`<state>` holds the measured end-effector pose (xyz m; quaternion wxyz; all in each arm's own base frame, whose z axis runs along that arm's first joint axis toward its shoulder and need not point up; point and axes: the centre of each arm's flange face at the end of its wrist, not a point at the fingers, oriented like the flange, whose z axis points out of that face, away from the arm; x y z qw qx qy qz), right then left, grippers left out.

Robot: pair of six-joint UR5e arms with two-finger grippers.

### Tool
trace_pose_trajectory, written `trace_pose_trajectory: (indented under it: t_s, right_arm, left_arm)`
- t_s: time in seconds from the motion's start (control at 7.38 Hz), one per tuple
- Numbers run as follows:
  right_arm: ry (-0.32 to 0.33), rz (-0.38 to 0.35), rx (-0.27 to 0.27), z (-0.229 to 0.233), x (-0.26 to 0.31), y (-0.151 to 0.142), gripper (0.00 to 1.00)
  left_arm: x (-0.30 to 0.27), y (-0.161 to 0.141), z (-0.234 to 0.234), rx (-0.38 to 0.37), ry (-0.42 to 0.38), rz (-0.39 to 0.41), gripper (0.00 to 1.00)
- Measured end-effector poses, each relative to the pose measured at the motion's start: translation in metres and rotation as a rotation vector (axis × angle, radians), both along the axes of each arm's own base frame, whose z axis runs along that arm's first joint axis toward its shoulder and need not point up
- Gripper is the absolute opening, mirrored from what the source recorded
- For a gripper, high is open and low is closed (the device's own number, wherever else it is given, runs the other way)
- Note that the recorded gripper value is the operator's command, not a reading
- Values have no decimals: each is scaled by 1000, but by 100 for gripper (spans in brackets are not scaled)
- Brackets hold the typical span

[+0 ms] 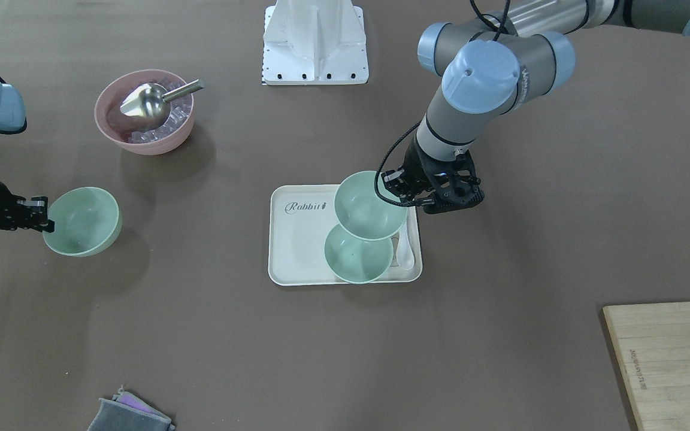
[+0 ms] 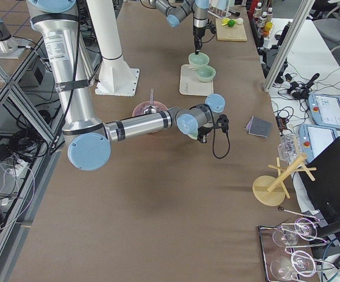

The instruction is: Stack green bowls together

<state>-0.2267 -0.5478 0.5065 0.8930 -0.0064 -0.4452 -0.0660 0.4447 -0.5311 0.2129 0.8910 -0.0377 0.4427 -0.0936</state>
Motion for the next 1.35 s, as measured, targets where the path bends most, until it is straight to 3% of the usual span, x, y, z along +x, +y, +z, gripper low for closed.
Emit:
trace_pose_trajectory:
  t_s: [1.35]
  right_arm:
    - [5,34,-28,-35,-1,-21,0]
  left_arm:
    - [23,-52,11,7,4,-31,0]
